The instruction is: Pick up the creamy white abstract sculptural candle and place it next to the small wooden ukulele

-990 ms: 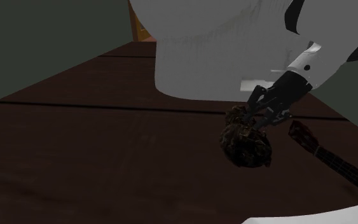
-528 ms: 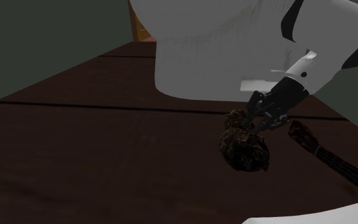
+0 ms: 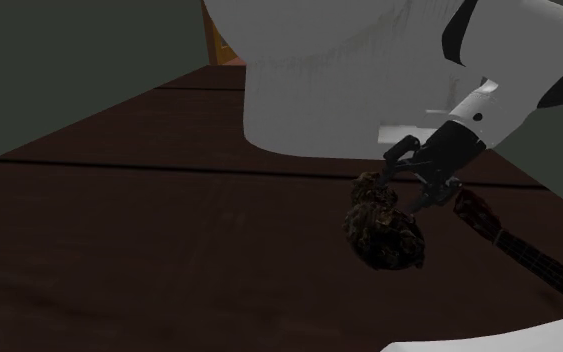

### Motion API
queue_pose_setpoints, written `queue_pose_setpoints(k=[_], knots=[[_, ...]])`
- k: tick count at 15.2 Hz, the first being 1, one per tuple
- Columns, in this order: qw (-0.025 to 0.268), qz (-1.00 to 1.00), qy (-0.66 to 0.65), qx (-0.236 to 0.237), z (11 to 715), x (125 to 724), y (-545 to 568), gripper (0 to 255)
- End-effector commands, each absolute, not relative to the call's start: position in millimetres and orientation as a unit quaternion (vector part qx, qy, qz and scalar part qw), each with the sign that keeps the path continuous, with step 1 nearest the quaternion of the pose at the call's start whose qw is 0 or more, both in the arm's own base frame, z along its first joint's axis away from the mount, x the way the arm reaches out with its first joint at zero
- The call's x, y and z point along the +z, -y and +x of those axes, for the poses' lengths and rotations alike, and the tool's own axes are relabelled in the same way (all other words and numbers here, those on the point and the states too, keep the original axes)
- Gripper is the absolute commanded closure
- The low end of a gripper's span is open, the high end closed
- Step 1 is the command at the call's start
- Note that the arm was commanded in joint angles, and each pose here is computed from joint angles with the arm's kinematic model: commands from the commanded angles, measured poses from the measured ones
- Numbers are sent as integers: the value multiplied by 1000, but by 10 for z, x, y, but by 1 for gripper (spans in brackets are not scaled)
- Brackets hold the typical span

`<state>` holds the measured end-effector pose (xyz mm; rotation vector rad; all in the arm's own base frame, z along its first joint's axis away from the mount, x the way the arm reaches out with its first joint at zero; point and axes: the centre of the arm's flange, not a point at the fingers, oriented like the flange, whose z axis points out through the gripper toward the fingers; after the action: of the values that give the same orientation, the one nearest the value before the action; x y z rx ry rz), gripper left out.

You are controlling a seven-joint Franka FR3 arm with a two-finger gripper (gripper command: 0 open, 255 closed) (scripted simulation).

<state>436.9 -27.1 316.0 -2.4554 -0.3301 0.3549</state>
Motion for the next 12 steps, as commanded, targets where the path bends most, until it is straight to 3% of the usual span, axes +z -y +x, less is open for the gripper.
queue_pose_setpoints(k=[1, 5, 12], knots=[[314, -931, 125, 135, 4369, 3160, 271, 0], [314, -931, 125, 135, 4534, 3543, 546, 0], [314, -931, 125, 135, 4534, 3543, 546, 0]])
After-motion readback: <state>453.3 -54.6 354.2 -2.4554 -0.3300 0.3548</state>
